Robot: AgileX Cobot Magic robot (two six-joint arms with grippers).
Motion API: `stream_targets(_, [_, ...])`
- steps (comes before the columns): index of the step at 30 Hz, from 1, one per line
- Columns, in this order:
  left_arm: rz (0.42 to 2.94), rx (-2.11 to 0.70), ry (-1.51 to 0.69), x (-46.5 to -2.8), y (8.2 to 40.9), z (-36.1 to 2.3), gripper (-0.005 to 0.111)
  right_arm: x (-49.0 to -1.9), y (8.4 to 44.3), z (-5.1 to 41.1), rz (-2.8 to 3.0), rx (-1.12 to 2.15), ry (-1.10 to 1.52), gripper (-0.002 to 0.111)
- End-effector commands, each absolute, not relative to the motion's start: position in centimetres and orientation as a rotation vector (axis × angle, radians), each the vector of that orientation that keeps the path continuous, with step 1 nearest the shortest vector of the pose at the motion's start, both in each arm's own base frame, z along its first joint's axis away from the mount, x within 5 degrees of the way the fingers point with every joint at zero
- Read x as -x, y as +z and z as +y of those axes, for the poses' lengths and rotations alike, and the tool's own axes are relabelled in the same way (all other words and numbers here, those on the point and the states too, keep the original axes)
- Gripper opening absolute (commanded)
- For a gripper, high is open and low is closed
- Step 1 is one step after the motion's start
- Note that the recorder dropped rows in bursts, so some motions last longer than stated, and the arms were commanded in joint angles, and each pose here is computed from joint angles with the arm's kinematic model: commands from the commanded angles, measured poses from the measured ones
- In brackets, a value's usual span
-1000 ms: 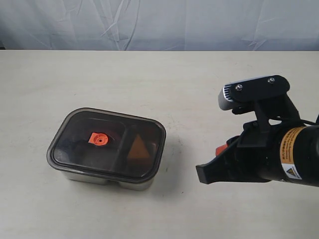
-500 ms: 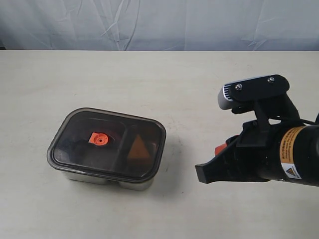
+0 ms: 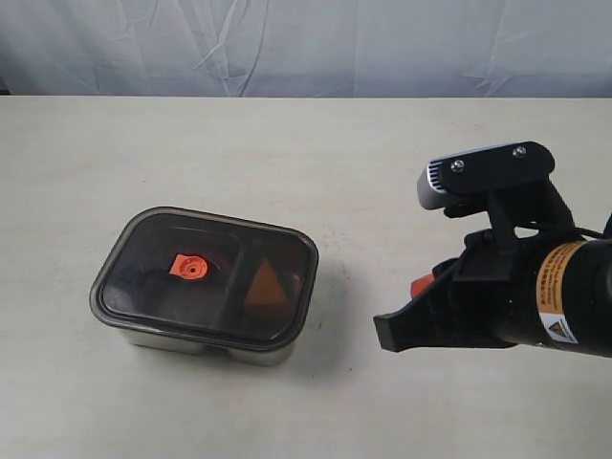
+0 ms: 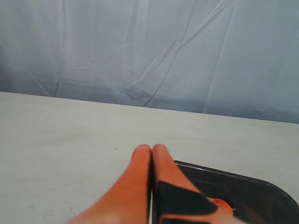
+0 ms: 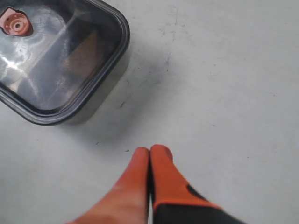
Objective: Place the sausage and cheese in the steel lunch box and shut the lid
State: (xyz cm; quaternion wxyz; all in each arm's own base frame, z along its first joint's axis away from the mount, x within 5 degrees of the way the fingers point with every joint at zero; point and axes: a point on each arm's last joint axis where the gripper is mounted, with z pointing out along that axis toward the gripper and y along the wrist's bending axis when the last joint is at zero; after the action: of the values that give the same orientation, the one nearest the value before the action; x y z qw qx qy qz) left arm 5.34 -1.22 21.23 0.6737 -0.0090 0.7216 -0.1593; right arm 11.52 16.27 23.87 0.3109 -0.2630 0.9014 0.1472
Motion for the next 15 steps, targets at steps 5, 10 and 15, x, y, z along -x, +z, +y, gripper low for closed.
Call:
stream_targets(5, [1.589,0.017,-0.351,-5.3,21.4,-1.2,0.000,-11.5,23.8,16.3,2.364,0.710,0.394,-0.001])
stream_targets(10, [1.544,-0.018,-0.311,-5.3,21.8,-1.1,0.000,-11.3,24.7,15.9,2.329,0.698,0.424,-0.001])
stream_targets(15, [1.583,-0.146,-0.138,-5.4,21.3,-1.0,0.000,-9.9,27.6,13.5,2.187,0.626,0.567,-0.001])
